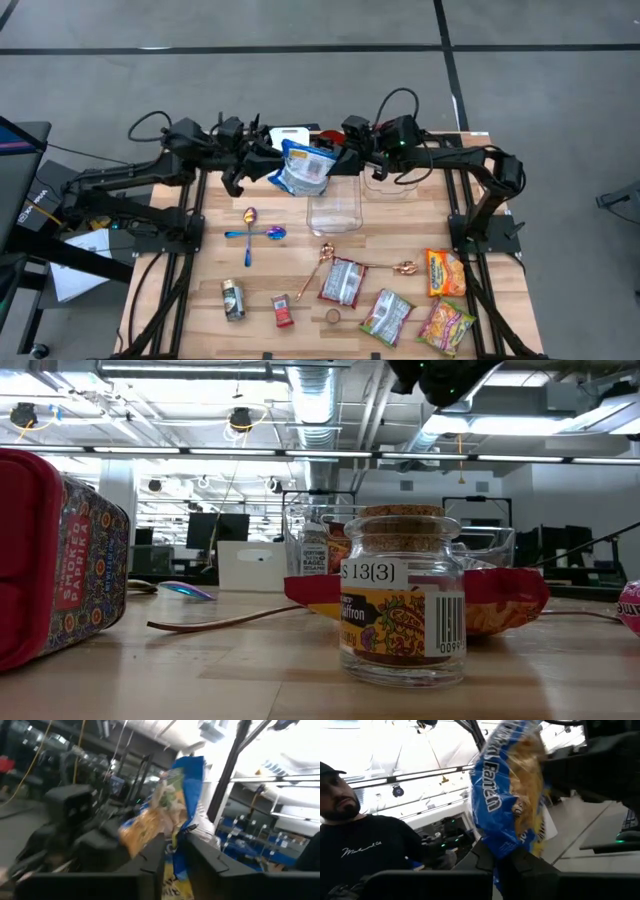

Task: Pick & Place Food Item
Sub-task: Put the blue noodle pack into the right transparent bin

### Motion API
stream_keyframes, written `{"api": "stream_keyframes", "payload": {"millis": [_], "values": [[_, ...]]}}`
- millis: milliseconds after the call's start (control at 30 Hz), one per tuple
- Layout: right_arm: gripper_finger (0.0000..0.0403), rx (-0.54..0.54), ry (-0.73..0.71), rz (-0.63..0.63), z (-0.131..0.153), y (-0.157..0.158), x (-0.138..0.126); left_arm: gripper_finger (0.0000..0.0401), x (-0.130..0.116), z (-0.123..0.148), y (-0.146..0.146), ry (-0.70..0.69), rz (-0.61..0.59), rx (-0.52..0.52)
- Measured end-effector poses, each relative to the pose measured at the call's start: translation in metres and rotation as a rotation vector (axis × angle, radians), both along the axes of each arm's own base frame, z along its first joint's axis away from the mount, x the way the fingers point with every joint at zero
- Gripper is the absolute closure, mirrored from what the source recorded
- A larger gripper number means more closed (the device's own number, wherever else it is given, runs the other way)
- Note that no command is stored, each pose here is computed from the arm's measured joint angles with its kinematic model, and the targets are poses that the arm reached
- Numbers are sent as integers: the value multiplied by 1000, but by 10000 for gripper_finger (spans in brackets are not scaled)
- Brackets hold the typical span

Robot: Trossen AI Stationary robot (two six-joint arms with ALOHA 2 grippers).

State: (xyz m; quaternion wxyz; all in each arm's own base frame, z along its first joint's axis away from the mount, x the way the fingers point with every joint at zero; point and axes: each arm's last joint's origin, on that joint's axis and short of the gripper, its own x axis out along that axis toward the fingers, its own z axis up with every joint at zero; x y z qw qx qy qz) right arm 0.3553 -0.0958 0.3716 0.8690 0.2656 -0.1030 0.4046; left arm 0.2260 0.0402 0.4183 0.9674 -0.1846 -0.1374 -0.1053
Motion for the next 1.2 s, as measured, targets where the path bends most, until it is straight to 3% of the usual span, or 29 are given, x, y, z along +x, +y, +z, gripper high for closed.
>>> {"api": "stream_keyframes", "payload": {"millis": [333,600,933,1200], "values": [[402,-5,86,51,0,-7,-4,217,-51,6,-5,115,52,16],[403,-49,217,29,3,-32,-19,205,-66,8,-9,124,59,12],[403,-102,529,-155,-6,-61,-74,222,-59,2,-7,166,56,4],[403,-120,915,-479,-19,-58,-134,220,-53,0,-6,174,61,31]]}}
